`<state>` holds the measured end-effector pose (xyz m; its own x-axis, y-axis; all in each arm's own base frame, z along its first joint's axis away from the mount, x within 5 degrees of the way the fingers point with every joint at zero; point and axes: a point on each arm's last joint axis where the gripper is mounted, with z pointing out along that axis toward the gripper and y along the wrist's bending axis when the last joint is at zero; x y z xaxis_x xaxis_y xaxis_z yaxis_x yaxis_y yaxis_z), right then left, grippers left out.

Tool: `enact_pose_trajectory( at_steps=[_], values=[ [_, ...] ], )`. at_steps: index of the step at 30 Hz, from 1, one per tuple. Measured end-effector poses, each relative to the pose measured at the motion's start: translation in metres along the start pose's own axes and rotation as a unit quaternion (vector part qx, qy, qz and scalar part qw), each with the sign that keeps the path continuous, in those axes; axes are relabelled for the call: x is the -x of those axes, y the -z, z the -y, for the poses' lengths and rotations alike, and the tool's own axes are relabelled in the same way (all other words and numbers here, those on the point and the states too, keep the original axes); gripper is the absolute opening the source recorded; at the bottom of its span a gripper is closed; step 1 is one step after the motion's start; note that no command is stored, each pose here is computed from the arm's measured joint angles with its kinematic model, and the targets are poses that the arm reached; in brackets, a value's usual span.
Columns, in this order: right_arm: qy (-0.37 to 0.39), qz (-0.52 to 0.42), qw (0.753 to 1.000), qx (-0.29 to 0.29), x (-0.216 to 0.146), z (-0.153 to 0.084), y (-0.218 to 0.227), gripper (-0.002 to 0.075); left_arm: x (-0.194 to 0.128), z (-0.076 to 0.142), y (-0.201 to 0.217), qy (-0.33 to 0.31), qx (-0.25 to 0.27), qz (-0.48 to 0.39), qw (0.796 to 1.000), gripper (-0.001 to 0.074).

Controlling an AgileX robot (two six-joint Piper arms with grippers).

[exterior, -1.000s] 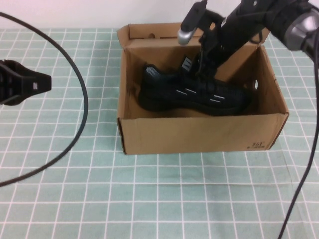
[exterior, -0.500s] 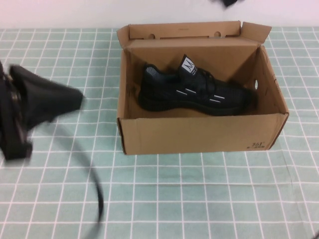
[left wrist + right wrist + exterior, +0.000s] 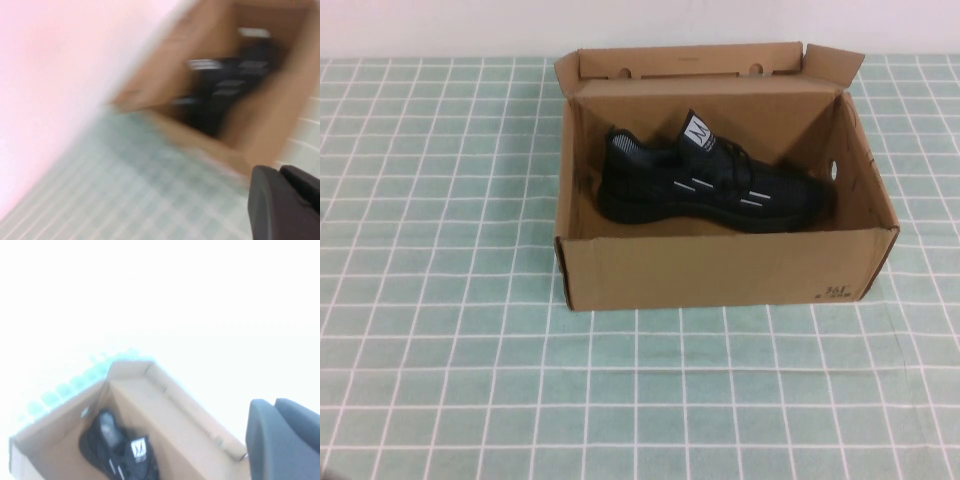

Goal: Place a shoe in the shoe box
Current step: Place the shoe in the shoe box

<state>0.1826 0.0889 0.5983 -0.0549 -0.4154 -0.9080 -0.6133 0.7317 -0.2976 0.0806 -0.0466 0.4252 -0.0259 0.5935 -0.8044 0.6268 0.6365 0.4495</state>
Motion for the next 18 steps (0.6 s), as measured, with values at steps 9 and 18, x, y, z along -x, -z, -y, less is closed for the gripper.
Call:
enact_pose_trajectory(
  at_steps=[9,18],
  values=[
    [-0.021,-0.032,0.998,-0.051,-0.05,-0.03,0.079,-0.0006,0.0,-0.013,0.035,0.14,0.176,0.075,0.972,-0.0003],
    [-0.068,0.0,0.994,-0.089,-0.164,-0.069,0.065,-0.0006,-0.022,0.007,0.02,0.236,0.147,0.162,0.947,-0.0003]
  ],
)
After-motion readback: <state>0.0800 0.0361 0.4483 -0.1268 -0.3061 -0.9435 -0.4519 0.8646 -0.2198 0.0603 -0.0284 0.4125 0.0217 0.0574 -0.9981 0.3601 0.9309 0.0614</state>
